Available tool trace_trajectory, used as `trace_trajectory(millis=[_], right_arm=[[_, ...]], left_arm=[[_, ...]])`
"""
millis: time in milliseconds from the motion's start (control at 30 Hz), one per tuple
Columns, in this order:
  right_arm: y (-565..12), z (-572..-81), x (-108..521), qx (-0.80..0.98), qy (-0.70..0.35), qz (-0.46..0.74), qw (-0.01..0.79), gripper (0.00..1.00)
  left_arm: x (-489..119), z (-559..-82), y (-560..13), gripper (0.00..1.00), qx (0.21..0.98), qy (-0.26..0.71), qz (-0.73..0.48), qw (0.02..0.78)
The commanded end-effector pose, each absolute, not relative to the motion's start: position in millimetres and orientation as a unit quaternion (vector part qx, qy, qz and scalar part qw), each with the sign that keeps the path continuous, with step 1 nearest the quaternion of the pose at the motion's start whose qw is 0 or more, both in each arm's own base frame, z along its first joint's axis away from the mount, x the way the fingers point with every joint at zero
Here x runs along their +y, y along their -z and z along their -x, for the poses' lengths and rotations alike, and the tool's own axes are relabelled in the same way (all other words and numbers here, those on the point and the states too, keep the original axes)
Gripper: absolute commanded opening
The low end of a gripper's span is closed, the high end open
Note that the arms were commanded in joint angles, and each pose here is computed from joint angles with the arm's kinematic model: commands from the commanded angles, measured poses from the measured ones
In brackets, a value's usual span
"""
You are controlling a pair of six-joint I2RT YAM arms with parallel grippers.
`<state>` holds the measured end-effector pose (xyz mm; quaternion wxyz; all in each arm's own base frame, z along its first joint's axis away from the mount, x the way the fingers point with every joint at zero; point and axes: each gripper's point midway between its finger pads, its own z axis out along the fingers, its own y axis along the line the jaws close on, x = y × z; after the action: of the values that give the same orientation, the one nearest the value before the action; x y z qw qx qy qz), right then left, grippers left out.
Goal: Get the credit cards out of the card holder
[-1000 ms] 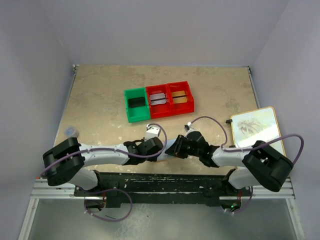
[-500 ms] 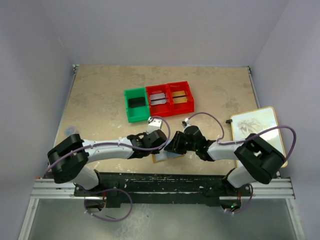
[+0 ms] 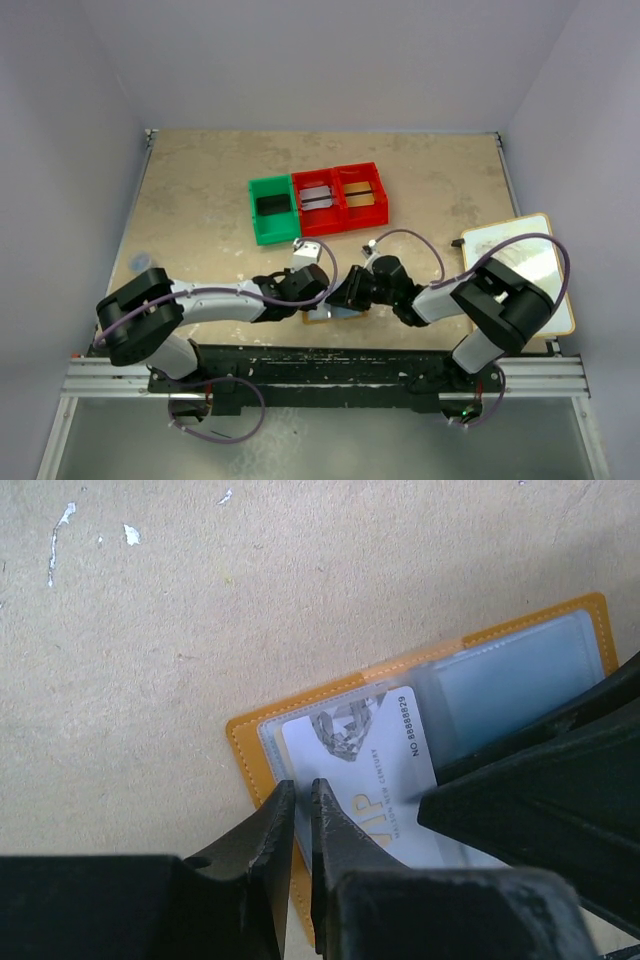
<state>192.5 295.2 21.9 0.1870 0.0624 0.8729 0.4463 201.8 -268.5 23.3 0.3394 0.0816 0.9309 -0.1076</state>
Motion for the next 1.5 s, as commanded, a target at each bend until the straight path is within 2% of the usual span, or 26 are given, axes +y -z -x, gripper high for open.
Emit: trace_trajectory(millis=[0, 67, 167, 233, 367, 433, 467, 667, 700, 733, 1000, 1233, 1367, 1467], right_arm=[[-28.7, -188.6, 299.3, 0.855, -0.479, -0.081, 0.183, 0.24], [-28.1, -193.1, 294.5, 0.849, -0.478, -0.122, 0.189, 0.23], [-29.5, -197.1, 293.2, 0.843, -0.481, -0.147, 0.191, 0.28], [-37.4, -205.3, 297.6, 0.836, -0.485, -0.153, 0.205, 0.28], [-46.4, -210.9, 304.2, 0.830, -0.492, -0.155, 0.213, 0.22], [-53.0, -215.7, 306.2, 0.824, -0.496, -0.159, 0.223, 0.11], [-53.6, -216.5, 307.5, 0.825, -0.496, -0.156, 0.223, 0.09], [-52.0, -211.4, 316.2, 0.827, -0.503, -0.135, 0.211, 0.09], [-52.0, -210.5, 316.0, 0.826, -0.505, -0.132, 0.213, 0.01], [-51.1, -208.7, 314.8, 0.827, -0.505, -0.129, 0.213, 0.00], [-48.6, -200.2, 296.3, 0.846, -0.472, -0.119, 0.218, 0.00], [-44.9, -191.2, 279.2, 0.854, -0.453, -0.128, 0.220, 0.00], [-41.2, -189.1, 284.7, 0.871, -0.437, -0.091, 0.206, 0.17], [-36.7, -188.4, 287.3, 0.876, -0.432, -0.080, 0.198, 0.24]], left_arm=[[-251.1, -180.9, 8.2, 0.06, 0.947, 0.083, -0.110, 0.291], [-251.2, -177.2, 10.3, 0.05, 0.947, 0.091, -0.110, 0.287], [-253.1, -172.8, 10.8, 0.05, 0.946, 0.108, -0.109, 0.285], [-254.5, -170.5, 10.0, 0.05, 0.946, 0.116, -0.110, 0.282], [-258.1, -168.6, 4.7, 0.05, 0.943, 0.129, -0.109, 0.286], [-259.3, -167.0, 2.1, 0.05, 0.942, 0.139, -0.104, 0.289], [-259.5, -166.7, 1.6, 0.05, 0.941, 0.141, -0.103, 0.290], [-261.2, -167.0, -0.9, 0.05, 0.939, 0.150, -0.096, 0.294], [-261.3, -167.4, -1.3, 0.05, 0.939, 0.150, -0.095, 0.295], [-260.1, -168.1, -1.4, 0.05, 0.939, 0.148, -0.092, 0.297], [-242.8, -173.6, 3.9, 0.05, 0.939, 0.106, -0.097, 0.312], [-242.1, -173.9, -0.8, 0.06, 0.936, 0.113, -0.096, 0.318], [-245.8, -173.0, -4.6, 0.08, 0.934, 0.126, -0.096, 0.320], [-248.7, -173.0, -11.2, 0.14, 0.932, 0.135, -0.097, 0.322]])
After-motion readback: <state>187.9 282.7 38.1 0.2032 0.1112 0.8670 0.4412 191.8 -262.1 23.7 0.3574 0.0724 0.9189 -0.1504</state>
